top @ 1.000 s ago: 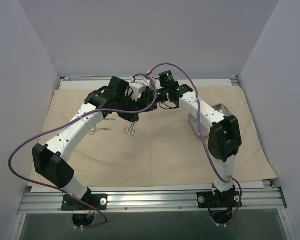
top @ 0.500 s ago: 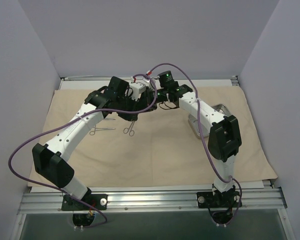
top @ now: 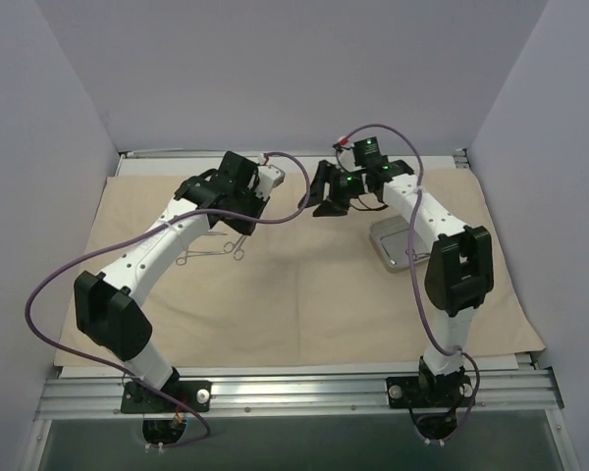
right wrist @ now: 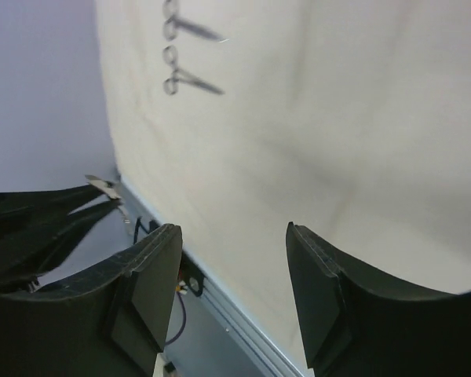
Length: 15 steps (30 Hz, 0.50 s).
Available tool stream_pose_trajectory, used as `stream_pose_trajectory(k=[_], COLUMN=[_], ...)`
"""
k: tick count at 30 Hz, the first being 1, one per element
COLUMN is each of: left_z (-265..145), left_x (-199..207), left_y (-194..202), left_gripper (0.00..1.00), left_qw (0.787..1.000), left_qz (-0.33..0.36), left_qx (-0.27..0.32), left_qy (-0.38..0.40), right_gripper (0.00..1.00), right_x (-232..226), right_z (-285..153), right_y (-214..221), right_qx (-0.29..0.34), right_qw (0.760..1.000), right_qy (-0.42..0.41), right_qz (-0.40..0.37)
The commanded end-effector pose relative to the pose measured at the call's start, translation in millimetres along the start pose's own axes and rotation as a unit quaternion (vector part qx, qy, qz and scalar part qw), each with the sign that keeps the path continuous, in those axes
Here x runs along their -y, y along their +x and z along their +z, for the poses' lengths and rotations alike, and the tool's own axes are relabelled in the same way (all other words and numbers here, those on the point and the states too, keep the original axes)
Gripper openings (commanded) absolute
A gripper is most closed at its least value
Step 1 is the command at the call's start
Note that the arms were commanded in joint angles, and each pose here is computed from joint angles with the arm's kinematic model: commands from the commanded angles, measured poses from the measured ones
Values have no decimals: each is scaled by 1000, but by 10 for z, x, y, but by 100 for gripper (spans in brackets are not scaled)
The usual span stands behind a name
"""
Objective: Open and lay out the surgical kit
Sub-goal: Place the medical item in the surgical kit.
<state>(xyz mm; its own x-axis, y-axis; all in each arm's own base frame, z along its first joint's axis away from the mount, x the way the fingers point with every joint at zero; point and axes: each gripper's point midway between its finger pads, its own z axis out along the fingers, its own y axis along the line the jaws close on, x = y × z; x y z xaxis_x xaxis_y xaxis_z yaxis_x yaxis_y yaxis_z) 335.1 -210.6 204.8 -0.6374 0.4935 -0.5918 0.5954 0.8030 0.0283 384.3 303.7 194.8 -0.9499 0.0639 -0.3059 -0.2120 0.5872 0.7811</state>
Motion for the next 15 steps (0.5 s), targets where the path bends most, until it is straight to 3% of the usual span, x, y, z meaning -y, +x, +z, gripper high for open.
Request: stream_pose_trajectory(k=[1, 5, 10, 15], left_z=[152, 276, 339, 444], left_x=[-379, -643, -925, -1116], left_y=[93, 251, 552, 917], left_gripper=[2, 2, 2, 2], left_qw=[996, 985, 965, 948], left_qz=[44, 102, 157, 199], left_qx=[-34, -85, -142, -194], left_qy=[-68, -113, -158, -154], right_gripper=[56, 56, 55, 55], right_x=[601, 866, 856, 858], right_z=[-583, -715, -734, -682], right_y=[-34, 305, 601, 712], right_qx=[47, 27, 18, 15], right_qw=[991, 983, 983, 982], right_qy=[117, 175, 172, 185], right_qz=[49, 55, 60, 40])
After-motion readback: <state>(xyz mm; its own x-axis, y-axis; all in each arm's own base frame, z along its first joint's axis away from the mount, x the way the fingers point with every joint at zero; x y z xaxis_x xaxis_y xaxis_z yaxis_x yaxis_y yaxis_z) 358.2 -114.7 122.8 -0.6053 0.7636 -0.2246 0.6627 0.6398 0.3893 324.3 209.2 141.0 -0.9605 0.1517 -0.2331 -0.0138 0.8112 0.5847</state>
